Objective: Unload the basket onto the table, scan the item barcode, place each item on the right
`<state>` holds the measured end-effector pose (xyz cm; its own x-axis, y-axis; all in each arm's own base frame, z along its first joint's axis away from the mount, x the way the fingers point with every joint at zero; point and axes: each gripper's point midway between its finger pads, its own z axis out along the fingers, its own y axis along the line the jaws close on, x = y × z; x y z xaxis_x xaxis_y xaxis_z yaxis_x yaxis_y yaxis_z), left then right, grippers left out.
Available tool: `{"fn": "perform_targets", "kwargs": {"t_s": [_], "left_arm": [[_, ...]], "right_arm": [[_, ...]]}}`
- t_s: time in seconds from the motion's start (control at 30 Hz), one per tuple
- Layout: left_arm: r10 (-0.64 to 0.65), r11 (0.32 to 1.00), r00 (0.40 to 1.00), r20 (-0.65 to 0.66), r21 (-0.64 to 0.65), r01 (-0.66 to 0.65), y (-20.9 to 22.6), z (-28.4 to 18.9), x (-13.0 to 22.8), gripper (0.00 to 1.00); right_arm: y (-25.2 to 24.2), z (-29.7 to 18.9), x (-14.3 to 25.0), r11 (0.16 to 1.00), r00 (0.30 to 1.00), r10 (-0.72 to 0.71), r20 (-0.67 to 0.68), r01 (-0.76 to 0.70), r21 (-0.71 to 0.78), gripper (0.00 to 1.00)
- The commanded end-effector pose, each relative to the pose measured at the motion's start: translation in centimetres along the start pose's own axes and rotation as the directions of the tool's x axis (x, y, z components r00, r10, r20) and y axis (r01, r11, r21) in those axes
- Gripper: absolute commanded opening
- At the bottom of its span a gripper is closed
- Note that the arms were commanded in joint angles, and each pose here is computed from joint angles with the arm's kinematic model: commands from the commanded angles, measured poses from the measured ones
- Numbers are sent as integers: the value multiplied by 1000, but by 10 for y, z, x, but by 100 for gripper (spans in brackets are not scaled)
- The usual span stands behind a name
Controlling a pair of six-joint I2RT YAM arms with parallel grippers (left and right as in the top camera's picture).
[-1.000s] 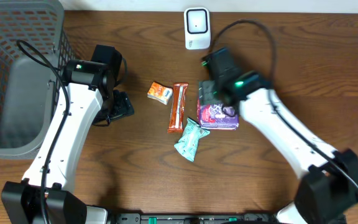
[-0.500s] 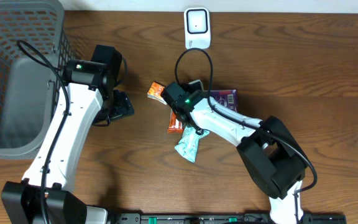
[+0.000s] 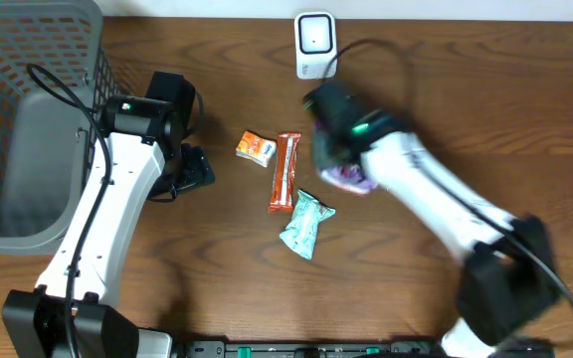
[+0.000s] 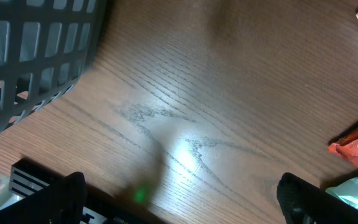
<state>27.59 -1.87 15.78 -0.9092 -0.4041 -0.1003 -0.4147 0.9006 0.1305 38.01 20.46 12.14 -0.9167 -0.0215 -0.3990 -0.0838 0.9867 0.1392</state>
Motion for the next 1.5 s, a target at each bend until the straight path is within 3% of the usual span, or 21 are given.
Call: {"fn": "perform_targets", "kwargs": {"t_s": [0.0,0.07,0.23,0.33,0.37,0.47,0.53,0.6,0.83,0.97,1.2,1.47], "left_arm": [[-16,1000,1000,-3,-5,16,3,0,1,98],[-17,1000,1000,-3,-5,17,3,0,1,98],[-16,1000,1000,-3,-5,16,3,0,1,98],[-16,1000,1000,-3,-5,16,3,0,1,98],[-17,1000,1000,-3,-5,17,3,0,1,98],[-17,1000,1000,-3,-5,17,3,0,1,98],[-17,1000,1000,-3,-5,17,3,0,1,98],[-16,1000,1000,-3,-5,16,3,0,1,98],[-16,1000,1000,-3,-5,16,3,0,1,98],[-17,1000,1000,-3,-5,17,3,0,1,98],[-16,1000,1000,-3,-5,16,3,0,1,98],[-17,1000,1000,-3,-5,17,3,0,1,98]], "right_arm": [[19,-51,-17,909,999,-2,-45,-17,-416,1],[18,-61,-13,807,995,-17,-99,-45,-589,1],[5,-47,4,652,974,31,-224,-190,-734,1],[7,-44,11,480,968,32,-249,-233,-846,1],[3,-38,13,464,964,48,-262,-254,-849,1],[-22,-11,21,510,944,127,-303,-325,-796,1],[-49,10,25,605,934,195,-300,-355,-712,11],[-82,23,24,710,924,270,-271,-381,-592,29],[-127,-12,1,862,949,277,-149,-314,-397,78],[-141,-32,0,938,965,243,-103,-260,-229,98],[-151,-21,25,972,964,207,-165,-221,-74,99],[-178,4,47,957,946,275,-172,-287,-49,99]]}}
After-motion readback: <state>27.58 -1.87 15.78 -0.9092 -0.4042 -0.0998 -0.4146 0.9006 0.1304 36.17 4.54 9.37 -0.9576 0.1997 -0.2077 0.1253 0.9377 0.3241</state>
